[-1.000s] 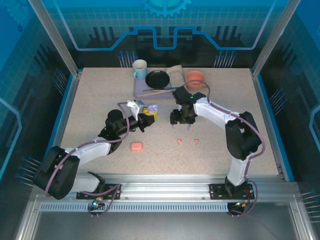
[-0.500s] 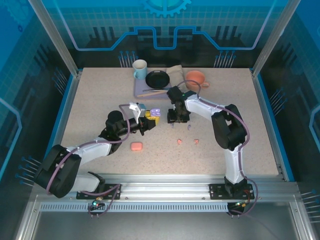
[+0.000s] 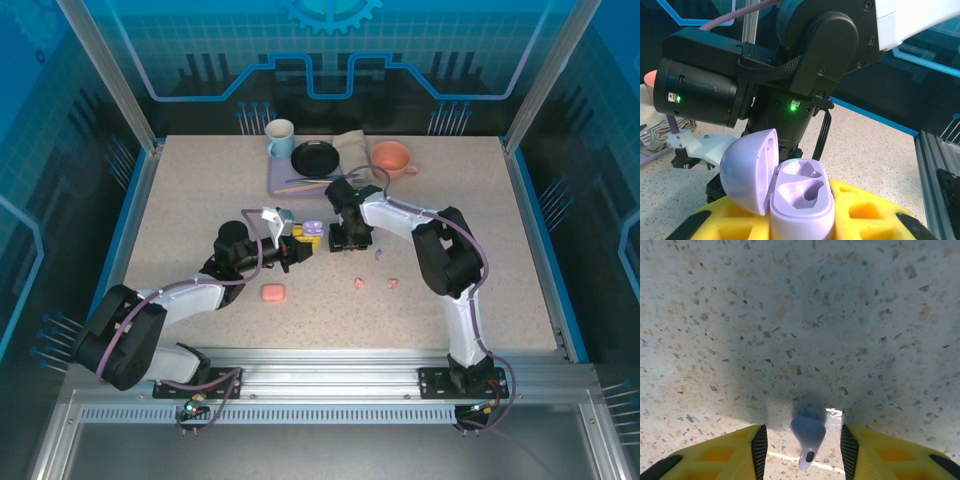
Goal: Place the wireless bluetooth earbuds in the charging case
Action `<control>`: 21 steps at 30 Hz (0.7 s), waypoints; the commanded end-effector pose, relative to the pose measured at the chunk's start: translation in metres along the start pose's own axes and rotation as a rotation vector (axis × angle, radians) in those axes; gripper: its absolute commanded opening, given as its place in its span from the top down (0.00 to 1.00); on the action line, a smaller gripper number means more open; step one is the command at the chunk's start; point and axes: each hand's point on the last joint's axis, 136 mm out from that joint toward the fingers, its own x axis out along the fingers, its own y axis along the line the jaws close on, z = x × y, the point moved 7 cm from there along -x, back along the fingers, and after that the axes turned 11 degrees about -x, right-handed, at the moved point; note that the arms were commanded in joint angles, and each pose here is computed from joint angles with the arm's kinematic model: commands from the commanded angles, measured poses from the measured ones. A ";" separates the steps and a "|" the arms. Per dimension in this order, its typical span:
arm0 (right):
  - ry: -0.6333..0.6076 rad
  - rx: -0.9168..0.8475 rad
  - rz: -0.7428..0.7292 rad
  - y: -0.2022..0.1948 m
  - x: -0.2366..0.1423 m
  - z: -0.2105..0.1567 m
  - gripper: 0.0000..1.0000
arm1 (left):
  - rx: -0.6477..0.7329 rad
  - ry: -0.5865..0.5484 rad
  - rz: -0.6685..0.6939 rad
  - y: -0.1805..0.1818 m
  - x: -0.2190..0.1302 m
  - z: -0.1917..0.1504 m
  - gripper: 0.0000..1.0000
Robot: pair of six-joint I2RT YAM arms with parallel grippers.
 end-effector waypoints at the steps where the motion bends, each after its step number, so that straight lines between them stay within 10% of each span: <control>1: 0.021 -0.019 -0.006 0.005 0.002 -0.001 0.56 | 0.057 -0.025 -0.045 -0.005 0.003 0.014 1.00; 21: 0.044 -0.056 -0.116 0.014 0.010 0.002 0.65 | 0.029 -0.010 -0.057 -0.004 0.007 0.013 1.00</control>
